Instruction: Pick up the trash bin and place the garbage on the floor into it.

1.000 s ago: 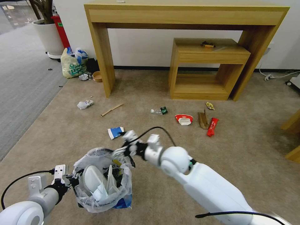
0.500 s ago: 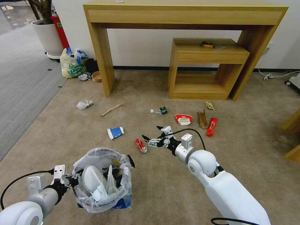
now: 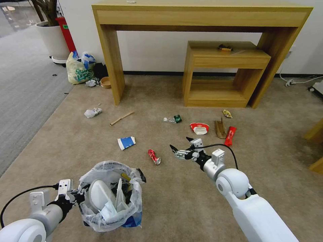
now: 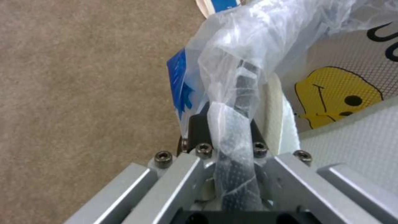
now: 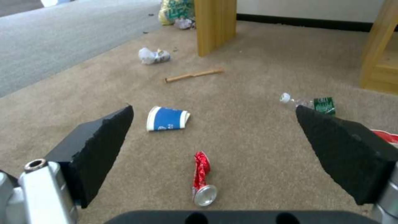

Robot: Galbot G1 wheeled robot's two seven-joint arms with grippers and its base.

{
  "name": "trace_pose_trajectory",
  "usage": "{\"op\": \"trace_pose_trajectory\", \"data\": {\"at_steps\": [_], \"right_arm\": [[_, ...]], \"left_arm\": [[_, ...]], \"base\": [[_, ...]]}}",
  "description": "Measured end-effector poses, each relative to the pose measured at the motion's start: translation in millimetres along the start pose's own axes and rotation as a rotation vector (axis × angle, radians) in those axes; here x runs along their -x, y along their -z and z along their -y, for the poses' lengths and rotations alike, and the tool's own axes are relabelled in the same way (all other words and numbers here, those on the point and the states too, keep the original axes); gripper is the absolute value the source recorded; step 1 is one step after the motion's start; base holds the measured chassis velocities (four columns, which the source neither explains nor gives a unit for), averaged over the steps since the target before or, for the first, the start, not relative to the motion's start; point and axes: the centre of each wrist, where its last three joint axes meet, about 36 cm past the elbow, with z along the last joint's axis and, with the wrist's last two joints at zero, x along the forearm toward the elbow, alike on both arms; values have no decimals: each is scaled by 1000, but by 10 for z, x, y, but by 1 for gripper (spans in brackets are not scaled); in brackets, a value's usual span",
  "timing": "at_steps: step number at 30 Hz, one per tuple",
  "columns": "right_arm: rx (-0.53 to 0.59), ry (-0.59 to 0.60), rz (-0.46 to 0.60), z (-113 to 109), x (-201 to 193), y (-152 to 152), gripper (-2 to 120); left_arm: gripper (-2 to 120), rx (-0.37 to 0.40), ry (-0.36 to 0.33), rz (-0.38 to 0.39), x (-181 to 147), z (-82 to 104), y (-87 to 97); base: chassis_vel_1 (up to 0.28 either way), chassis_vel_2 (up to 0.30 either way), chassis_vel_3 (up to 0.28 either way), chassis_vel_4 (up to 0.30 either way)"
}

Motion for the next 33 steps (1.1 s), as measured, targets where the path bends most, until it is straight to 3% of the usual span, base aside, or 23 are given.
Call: {"op": "trace_pose_trajectory", "data": {"at_steps": [33], "right_arm": [[10, -44, -15, 59, -161, -136, 100]], "left_arm": [[0, 1, -6, -4, 25, -7, -15]], "base": [[60, 65, -59, -58]]}}
